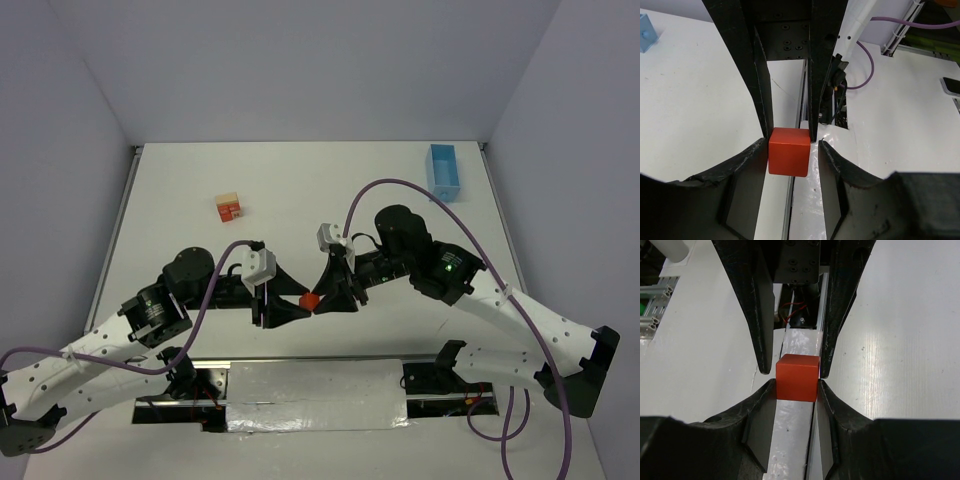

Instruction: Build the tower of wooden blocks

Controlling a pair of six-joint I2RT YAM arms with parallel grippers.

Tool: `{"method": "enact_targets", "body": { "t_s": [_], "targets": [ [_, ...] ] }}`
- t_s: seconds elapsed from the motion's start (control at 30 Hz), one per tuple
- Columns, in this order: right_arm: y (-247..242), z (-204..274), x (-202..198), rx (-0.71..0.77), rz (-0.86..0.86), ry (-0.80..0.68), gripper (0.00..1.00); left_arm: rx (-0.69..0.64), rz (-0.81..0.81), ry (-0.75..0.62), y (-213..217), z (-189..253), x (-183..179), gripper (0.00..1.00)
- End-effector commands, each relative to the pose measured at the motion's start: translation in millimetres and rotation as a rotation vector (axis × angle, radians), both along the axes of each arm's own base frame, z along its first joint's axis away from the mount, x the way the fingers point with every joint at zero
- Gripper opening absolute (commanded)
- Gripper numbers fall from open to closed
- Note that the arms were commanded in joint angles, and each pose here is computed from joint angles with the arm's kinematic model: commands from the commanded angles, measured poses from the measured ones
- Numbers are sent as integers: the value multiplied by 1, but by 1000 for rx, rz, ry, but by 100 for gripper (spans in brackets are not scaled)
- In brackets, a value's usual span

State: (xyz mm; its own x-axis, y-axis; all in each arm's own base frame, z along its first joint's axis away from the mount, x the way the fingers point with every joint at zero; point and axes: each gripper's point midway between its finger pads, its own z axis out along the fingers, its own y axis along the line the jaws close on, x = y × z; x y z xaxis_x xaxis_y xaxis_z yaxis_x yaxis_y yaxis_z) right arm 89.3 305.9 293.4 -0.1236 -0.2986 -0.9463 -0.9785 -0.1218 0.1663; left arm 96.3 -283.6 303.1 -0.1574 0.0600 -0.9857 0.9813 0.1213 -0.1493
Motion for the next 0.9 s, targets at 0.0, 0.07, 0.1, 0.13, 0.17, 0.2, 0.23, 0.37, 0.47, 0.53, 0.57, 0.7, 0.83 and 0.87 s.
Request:
{"method": "enact_targets", "body": {
  "t_s": [0.0,0.07,0.1,0.13,0.17,0.2,0.23,0.37,0.47,0.53,0.57,0.7,0.83,0.87],
  "targets": [
    [2,20,1,56,13,-45,0,-57,-3,-64,0,27,0,56],
    [3,18,2,50,9,-43,0,-59,5,-66,1,28,1,56],
    [3,17,3,47,5,-43,0,-60,11,-68,1,29,1,56],
    [3,16,4,45,4,-42,0,-61,14,-69,2,29,2,56],
    [4,16,4,44,6,-43,0,-65,16,-71,3,31,1,56],
    [4,16,4,42,2,-44,0,-65,26,-70,3,31,3,56],
    [4,15,4,40,2,-42,0,-68,33,-73,4,32,3,56],
    [4,14,5,36,2,-39,0,-75,36,-78,6,34,2,56],
    [4,14,5,38,1,-42,0,-71,43,-74,6,32,4,55],
    [4,15,5,39,2,-42,0,-72,36,-74,5,33,3,54],
    [3,15,4,41,3,-41,0,-72,36,-73,5,32,3,53],
    [4,16,3,45,7,-42,0,-67,27,-68,2,30,3,51],
    [4,17,4,48,2,-44,0,-51,20,-56,0,25,4,38],
    [4,18,4,50,4,-46,0,-49,19,-55,-1,25,4,34]
  ]
}}
